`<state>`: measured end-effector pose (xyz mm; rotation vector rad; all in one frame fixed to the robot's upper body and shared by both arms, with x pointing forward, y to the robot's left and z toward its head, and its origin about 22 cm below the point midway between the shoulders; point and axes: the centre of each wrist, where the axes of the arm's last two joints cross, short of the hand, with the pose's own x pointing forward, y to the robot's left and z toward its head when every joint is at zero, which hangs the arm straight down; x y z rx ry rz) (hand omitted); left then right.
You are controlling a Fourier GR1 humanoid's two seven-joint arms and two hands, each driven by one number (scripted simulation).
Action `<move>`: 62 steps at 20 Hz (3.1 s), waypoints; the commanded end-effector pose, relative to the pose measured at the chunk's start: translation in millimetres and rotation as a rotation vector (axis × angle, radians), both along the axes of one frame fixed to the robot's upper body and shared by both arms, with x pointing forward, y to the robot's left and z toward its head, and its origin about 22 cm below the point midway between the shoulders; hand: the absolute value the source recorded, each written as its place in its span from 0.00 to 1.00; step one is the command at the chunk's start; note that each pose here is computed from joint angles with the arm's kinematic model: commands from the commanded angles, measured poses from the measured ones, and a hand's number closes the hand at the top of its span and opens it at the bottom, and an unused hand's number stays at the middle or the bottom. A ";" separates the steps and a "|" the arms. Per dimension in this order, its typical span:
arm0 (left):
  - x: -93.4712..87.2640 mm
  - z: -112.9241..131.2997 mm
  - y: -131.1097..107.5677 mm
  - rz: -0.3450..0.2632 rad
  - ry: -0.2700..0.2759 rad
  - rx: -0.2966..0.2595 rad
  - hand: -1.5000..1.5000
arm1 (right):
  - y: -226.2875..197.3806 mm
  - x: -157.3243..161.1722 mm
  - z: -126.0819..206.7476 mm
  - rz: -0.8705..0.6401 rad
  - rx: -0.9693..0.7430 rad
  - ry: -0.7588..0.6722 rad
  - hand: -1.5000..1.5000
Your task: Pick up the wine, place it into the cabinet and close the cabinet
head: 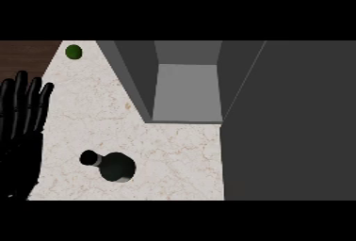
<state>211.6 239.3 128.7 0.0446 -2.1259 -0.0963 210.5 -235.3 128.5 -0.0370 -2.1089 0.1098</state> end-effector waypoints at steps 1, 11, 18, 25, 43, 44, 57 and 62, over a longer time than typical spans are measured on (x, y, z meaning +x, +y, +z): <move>-7.1 6.4 9.5 -0.057 -0.008 -0.028 0.00 | -13.9 -10.0 3.2 0.035 -0.011 -0.010 0.00; -39.2 -17.9 13.6 -0.457 0.330 -0.342 0.00 | 7.1 -45.6 5.3 0.373 0.050 0.216 0.00; -78.8 35.4 38.9 -0.477 0.367 -0.349 0.00 | 6.5 -89.8 50.0 0.393 0.053 0.226 0.00; -84.0 45.7 32.0 -0.459 0.373 -0.399 0.00 | 3.9 -107.9 51.6 0.400 0.068 0.230 0.00; -91.4 75.9 57.0 -0.387 0.357 -0.389 0.00 | 10.0 -112.4 57.0 0.389 0.071 0.230 0.00; -87.2 72.1 58.3 -0.396 0.363 -0.380 0.00 | 12.5 -119.4 59.8 0.395 0.095 0.215 0.00; -71.4 34.9 86.5 -0.243 0.388 -0.357 0.00 | 3.8 -126.2 65.4 0.389 0.096 0.239 0.00; -63.8 13.1 84.0 -0.251 0.401 -0.324 0.00 | 9.3 -109.9 62.7 0.400 0.116 0.213 0.00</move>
